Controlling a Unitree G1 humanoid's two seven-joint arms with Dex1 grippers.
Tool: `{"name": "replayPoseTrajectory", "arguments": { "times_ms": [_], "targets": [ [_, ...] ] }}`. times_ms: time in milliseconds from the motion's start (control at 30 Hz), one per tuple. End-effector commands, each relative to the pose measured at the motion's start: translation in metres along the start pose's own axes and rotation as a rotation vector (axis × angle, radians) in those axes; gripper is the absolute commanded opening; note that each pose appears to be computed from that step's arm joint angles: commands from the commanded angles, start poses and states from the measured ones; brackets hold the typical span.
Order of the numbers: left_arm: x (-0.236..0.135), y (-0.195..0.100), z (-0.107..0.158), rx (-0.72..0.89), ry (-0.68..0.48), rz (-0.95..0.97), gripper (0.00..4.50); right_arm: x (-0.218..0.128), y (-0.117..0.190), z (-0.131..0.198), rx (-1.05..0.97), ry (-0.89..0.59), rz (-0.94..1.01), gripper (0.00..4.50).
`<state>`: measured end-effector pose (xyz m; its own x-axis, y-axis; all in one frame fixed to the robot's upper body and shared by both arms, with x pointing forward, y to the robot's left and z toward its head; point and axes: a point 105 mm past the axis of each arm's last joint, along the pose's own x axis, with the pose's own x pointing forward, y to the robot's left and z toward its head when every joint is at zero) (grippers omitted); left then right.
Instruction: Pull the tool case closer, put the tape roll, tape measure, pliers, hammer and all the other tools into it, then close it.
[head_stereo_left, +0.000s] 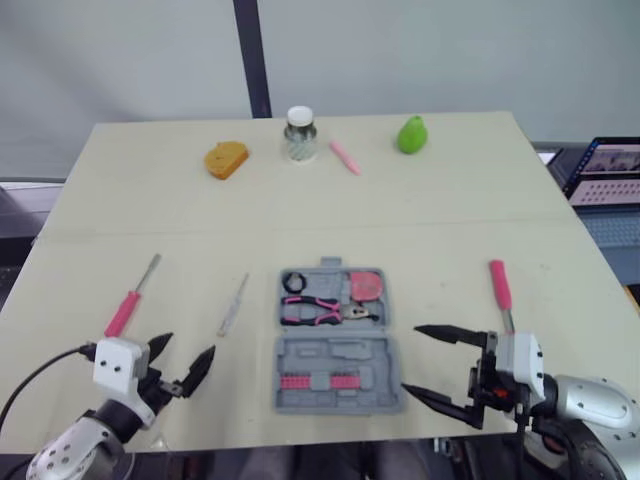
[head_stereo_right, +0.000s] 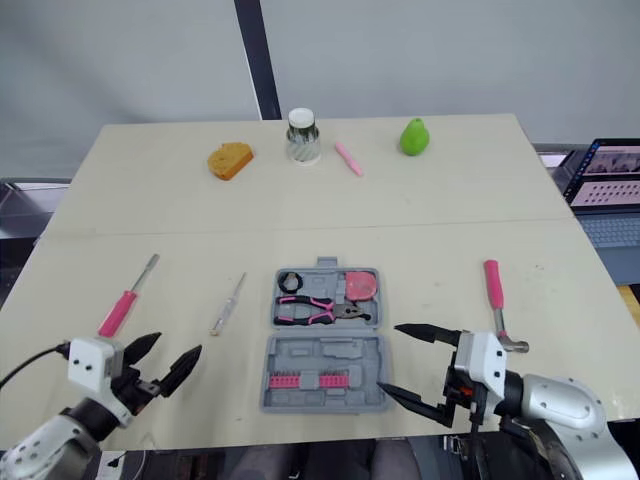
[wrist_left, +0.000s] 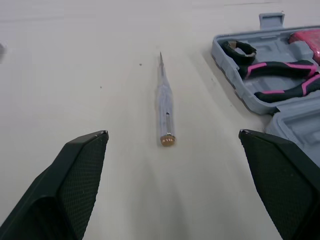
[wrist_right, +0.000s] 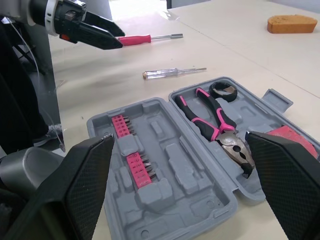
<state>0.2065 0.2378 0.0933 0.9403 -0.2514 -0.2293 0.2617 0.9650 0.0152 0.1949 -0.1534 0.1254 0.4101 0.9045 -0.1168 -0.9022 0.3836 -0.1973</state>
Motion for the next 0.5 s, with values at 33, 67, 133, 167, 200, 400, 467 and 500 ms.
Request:
{"name": "replayPoseTrajectory", "arguments": {
  "times_ms": [33, 67, 133, 167, 200, 400, 467, 500],
  "targets": [
    [0.008, 0.005, 0.016, 0.03, 0.005, 0.039, 4.5, 0.001, -0.004, 0.015, -0.044, -0.037, -0.002, 4.45],
    [0.013, 0.007, 0.017, 0.05, 0.024, 0.04, 4.5, 0.001, -0.005, 0.016, -0.047, -0.039, -0.003, 4.45],
    [0.02, 0.009, 0.017, 0.077, 0.049, 0.037, 4.5, 0.003, -0.006, 0.016, -0.049, -0.042, -0.005, 4.45],
    [0.024, 0.011, 0.017, 0.068, 0.058, 0.046, 4.5, 0.003, -0.006, 0.017, -0.05, -0.042, -0.006, 4.45],
    [0.029, 0.013, 0.016, 0.079, 0.078, 0.058, 4.5, 0.004, -0.006, 0.016, -0.051, -0.041, -0.011, 4.45],
    [0.066, 0.019, 0.013, 0.097, 0.158, 0.069, 4.5, 0.002, -0.008, 0.016, -0.057, -0.02, -0.045, 4.45],
    [0.077, 0.016, 0.014, 0.087, 0.156, 0.048, 4.5, 0.002, -0.008, 0.016, -0.059, -0.016, -0.053, 4.45],
    [0.082, 0.013, 0.014, 0.099, 0.162, 0.034, 4.5, 0.001, -0.008, 0.016, -0.06, -0.013, -0.056, 4.45]
  ]
}}
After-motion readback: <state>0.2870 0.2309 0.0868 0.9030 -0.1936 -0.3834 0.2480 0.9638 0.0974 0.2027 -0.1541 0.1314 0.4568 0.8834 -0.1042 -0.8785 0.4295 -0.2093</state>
